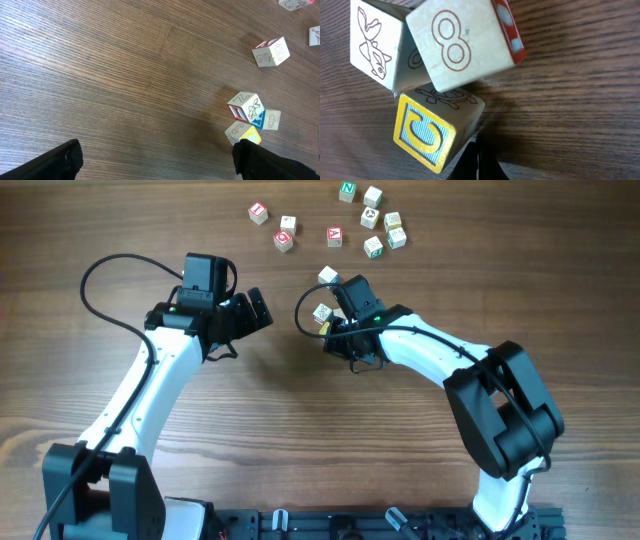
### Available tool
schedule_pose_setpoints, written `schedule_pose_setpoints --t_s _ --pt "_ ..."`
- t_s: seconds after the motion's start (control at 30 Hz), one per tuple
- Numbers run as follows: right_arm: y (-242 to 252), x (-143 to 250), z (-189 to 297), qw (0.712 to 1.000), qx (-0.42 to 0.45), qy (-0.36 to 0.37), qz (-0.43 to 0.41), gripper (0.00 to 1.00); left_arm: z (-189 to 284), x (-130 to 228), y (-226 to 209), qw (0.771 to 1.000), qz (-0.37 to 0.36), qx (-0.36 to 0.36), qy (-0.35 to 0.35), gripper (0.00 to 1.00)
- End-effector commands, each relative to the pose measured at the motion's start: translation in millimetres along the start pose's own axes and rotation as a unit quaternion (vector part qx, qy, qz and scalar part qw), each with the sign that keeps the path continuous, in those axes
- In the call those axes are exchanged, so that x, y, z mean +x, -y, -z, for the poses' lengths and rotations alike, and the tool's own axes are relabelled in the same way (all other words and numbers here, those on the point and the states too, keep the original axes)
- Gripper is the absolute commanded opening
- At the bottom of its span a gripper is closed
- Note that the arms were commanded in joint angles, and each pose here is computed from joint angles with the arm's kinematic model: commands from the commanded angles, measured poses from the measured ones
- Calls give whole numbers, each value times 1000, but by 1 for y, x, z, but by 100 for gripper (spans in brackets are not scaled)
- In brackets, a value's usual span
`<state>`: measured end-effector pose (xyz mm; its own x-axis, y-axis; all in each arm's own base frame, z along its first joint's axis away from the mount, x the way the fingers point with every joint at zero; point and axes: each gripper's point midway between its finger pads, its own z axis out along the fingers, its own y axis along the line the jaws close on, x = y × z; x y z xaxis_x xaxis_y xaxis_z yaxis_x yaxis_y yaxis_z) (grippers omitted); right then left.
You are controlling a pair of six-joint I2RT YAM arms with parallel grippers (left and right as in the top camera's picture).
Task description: Form a circle
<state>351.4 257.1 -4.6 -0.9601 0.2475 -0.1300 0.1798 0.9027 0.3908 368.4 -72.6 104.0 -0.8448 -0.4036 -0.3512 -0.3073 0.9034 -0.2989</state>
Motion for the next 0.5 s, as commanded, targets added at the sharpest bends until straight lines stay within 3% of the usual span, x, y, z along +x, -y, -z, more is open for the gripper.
schedule_pose_setpoints --t_s 0.0,0.47 --pt "29 16 -17 998 50 -19 -17 5 0 -1 -2 1000 -8 -5 3 100" --pt "34 -5 -16 998 53 17 -24 5 0 -1 -2 1000 -8 -5 3 100"
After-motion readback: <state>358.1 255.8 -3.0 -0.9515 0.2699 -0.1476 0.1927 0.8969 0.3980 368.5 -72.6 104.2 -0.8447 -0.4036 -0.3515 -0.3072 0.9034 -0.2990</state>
